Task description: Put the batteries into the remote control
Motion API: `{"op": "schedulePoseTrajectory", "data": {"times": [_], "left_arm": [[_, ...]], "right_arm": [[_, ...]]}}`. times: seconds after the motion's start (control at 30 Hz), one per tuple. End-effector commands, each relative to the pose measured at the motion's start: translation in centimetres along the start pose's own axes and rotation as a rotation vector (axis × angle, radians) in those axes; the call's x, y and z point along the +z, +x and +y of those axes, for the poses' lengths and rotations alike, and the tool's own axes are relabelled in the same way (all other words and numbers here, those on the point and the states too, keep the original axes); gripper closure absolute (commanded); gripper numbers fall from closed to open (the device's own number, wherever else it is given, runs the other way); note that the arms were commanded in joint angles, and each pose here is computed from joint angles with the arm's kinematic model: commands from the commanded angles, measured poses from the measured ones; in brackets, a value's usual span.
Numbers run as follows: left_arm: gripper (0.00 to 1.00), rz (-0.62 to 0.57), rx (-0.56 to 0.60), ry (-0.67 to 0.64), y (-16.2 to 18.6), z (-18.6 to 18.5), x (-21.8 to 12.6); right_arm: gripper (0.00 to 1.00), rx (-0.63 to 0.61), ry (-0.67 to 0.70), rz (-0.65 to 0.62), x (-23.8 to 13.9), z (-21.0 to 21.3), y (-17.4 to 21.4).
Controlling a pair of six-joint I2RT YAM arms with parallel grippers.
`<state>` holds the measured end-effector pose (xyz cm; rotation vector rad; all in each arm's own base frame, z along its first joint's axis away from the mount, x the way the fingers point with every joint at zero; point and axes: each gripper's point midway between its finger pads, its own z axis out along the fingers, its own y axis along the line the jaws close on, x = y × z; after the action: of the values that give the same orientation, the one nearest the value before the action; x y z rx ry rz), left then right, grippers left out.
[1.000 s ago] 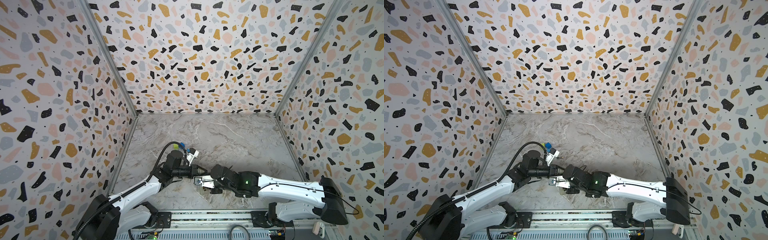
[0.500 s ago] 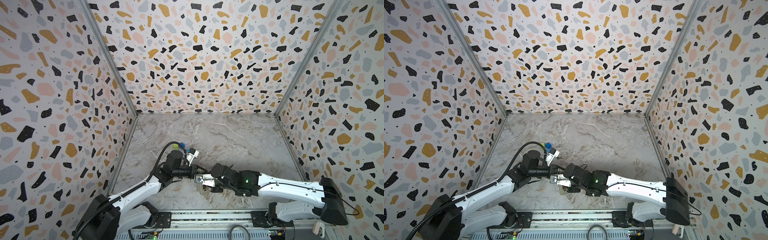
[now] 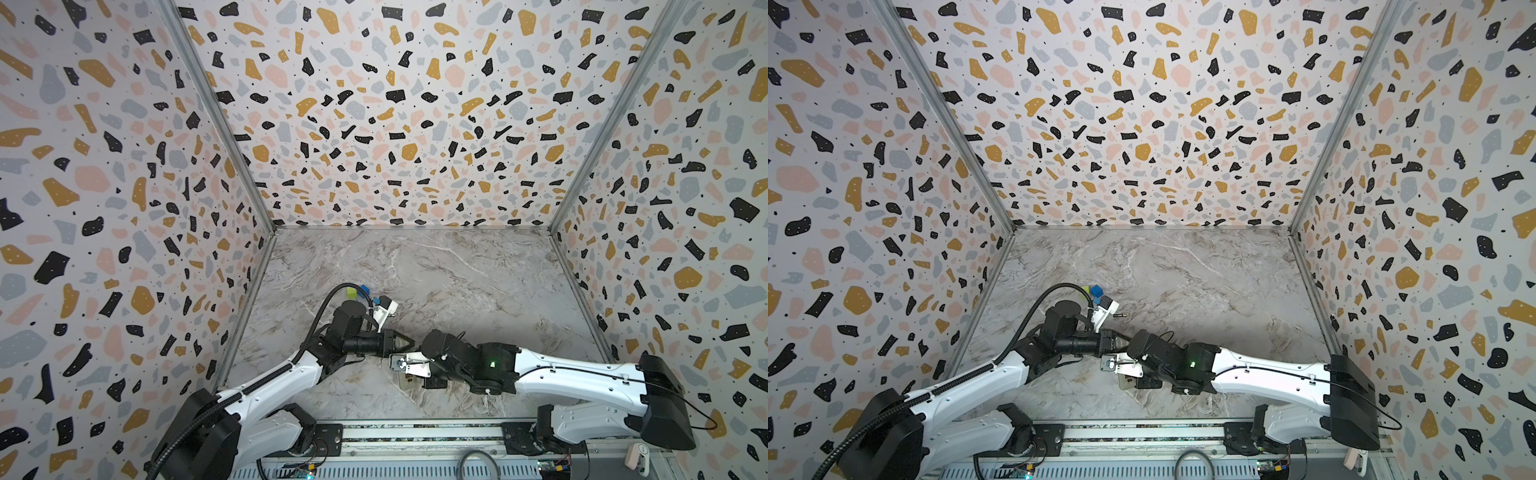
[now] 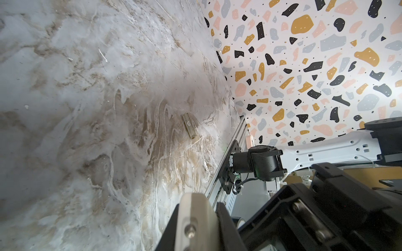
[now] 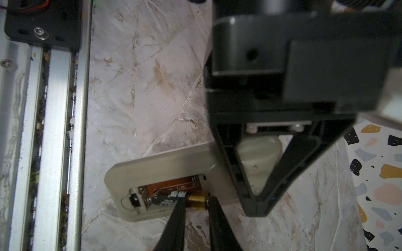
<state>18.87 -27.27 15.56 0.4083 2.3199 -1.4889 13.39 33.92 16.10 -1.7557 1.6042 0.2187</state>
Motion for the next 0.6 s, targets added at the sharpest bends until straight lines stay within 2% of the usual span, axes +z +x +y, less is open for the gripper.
{"op": "schedulePoseTrajectory", "data": {"times": [0.0,0.57], "left_arm": [[1.0,-0.015,0.041,0.044,-0.8,-1.5,-0.1],[1.0,-0.023,0.041,0.05,-0.8,-1.7,-0.3]], "right_arm": [[0.79,0.015,-0.021,0.014,0.4,0.5,0.6],[0.82,-0.004,-0.057,0.053,1.6,1.8,1.6]]}}
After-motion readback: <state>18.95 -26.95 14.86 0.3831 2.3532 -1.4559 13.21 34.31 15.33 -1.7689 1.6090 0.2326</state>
